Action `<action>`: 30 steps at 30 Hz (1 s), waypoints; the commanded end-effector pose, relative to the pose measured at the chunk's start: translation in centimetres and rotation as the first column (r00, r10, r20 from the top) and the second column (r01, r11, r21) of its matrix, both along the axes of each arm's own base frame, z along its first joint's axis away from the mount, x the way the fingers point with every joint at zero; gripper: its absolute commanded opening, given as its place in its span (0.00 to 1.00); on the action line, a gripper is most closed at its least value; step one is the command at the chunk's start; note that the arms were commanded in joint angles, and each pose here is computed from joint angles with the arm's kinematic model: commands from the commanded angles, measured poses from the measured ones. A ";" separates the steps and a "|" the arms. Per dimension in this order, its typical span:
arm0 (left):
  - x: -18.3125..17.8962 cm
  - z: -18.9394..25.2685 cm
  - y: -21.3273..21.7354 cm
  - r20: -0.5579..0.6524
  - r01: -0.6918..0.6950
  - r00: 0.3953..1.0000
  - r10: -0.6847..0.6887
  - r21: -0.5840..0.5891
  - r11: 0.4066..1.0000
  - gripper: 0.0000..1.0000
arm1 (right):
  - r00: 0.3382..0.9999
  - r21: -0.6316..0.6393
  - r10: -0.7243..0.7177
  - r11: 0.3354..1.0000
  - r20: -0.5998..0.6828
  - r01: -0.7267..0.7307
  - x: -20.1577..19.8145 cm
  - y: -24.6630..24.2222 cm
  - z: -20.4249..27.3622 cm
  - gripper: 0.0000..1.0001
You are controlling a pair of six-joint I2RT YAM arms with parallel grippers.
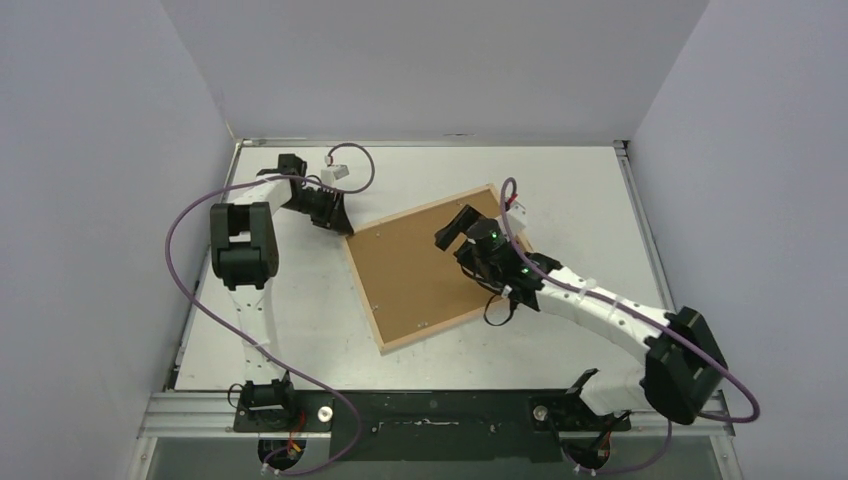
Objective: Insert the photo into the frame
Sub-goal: Adjust the photo frame at the center of the board.
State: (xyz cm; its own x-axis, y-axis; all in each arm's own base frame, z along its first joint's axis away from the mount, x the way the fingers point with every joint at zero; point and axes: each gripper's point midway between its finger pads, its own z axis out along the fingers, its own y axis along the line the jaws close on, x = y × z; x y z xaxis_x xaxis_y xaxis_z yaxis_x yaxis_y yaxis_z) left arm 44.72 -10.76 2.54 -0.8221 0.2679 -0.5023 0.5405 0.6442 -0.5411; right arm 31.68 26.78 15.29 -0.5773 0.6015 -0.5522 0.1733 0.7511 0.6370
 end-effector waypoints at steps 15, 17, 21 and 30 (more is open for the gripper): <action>2.7 4.8 -4.1 0.086 0.009 0.996 0.000 -0.102 0.995 0.40 | 0.960 -0.128 -0.150 0.984 -0.238 0.122 -8.9 -9.6 -7.4 1.00; 3.1 4.6 -4.5 0.077 0.005 0.997 0.003 -0.106 0.994 0.40 | 0.958 -0.116 -0.161 0.984 -0.239 0.136 -8.5 -9.8 -7.9 1.00; 2.7 4.0 -4.5 0.061 0.010 0.998 -0.004 -0.101 0.995 0.35 | 0.961 -0.094 -0.179 0.982 -0.212 0.163 -7.0 -10.3 -8.6 1.00; 2.5 3.1 -2.9 0.066 -0.026 0.997 0.030 -0.073 0.997 0.28 | 0.965 -0.072 -0.199 0.979 -0.171 0.189 -3.3 -11.2 -8.4 1.00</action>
State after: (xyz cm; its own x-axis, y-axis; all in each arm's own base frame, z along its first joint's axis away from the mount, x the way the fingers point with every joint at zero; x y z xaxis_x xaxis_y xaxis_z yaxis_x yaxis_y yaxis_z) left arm 46.48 -14.36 5.41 -0.8084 0.2239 -0.5443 0.5515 0.6113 -0.5676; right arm 25.85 14.69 4.93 -0.5763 0.6779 -0.4565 0.4862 0.7333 0.4752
